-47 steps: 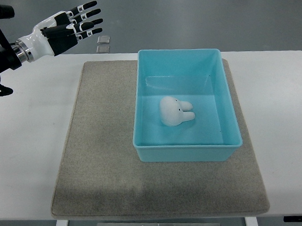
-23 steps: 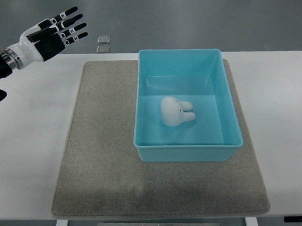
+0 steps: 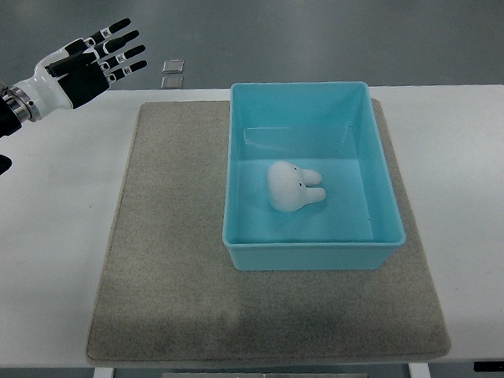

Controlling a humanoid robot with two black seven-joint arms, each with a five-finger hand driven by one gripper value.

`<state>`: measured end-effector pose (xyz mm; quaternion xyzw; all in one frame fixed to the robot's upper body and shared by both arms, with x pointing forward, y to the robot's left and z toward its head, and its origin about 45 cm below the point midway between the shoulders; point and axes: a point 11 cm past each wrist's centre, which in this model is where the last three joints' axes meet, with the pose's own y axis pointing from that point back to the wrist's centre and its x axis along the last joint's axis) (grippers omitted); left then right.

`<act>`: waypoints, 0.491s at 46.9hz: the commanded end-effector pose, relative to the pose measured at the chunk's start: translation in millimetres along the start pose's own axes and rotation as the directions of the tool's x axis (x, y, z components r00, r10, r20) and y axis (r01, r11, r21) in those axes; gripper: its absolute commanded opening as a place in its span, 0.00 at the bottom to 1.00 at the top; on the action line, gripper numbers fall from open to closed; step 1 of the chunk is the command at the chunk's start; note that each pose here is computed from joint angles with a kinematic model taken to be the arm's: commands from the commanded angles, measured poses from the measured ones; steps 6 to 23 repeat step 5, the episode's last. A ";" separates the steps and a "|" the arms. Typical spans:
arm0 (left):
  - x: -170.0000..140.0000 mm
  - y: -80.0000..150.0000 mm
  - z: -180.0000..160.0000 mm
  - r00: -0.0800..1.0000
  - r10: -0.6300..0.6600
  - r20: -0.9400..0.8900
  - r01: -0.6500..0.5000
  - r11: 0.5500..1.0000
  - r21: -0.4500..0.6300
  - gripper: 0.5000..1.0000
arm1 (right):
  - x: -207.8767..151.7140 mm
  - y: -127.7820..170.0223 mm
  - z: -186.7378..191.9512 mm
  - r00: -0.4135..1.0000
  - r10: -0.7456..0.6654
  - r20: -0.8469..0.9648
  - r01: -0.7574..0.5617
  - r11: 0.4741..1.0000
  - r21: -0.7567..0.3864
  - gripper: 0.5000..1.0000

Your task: Place white toy into blue box with left hand

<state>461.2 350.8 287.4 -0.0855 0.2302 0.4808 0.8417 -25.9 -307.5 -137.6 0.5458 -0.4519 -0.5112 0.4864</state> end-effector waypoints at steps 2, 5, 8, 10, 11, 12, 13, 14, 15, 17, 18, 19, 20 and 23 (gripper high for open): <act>0.6 0.6 0.9 1.000 0.002 0.001 -0.002 1.000 -0.002 1.00 | -6.8 -0.9 -0.8 1.000 -0.019 0.000 0.019 1.000 0.003 0.87; 0.6 0.6 0.9 1.000 0.002 0.001 -0.002 1.000 -0.002 1.00 | -10.6 -1.5 -0.5 1.000 -0.024 0.000 0.024 1.000 0.003 0.87; 0.6 0.6 0.9 1.000 0.002 0.001 -0.002 1.000 -0.002 1.00 | -10.6 -1.5 -0.5 1.000 -0.024 0.000 0.024 1.000 0.003 0.87; 0.6 0.6 0.9 1.000 0.002 0.001 -0.002 1.000 -0.002 1.00 | -10.6 -1.5 -0.5 1.000 -0.024 0.000 0.024 1.000 0.003 0.87; 0.6 0.6 0.9 1.000 0.002 0.001 -0.002 1.000 -0.002 1.00 | -10.6 -1.5 -0.5 1.000 -0.024 0.000 0.024 1.000 0.003 0.87; 0.6 0.6 0.9 1.000 0.002 0.001 -0.002 1.000 -0.002 1.00 | -10.6 -1.5 -0.5 1.000 -0.024 0.000 0.024 1.000 0.003 0.87; 0.6 0.6 0.9 1.000 0.002 0.001 -0.002 1.000 -0.002 1.00 | -10.6 -1.5 -0.5 1.000 -0.024 0.000 0.024 1.000 0.003 0.87; 0.6 0.6 0.9 1.000 0.002 0.001 -0.002 1.000 -0.002 1.00 | -10.6 -1.5 -0.5 1.000 -0.024 0.000 0.024 1.000 0.003 0.87; 0.6 0.6 0.9 1.000 0.002 0.001 -0.002 1.000 -0.002 1.00 | -10.6 -1.5 -0.5 1.000 -0.024 0.000 0.024 1.000 0.003 0.87; 0.6 0.6 0.9 1.000 0.002 0.001 -0.002 1.000 -0.002 1.00 | -10.6 -1.5 -0.5 1.000 -0.024 0.000 0.024 1.000 0.003 0.87; 0.6 0.6 0.9 1.000 0.002 0.001 -0.002 1.000 -0.002 1.00 | -10.6 -1.5 -0.5 1.000 -0.024 0.000 0.024 1.000 0.003 0.87; 0.6 0.6 0.9 1.000 0.002 0.001 -0.002 1.000 -0.002 1.00 | -10.6 -1.5 -0.5 1.000 -0.024 0.000 0.024 1.000 0.003 0.87; 0.6 0.6 0.9 1.000 0.002 0.001 -0.002 1.000 -0.002 1.00 | -10.6 -1.5 -0.5 1.000 -0.024 0.000 0.024 1.000 0.003 0.87; 0.6 0.6 0.9 1.000 0.002 0.001 -0.002 1.000 -0.002 1.00 | -10.6 -1.5 -0.5 1.000 -0.024 0.000 0.024 1.000 0.003 0.87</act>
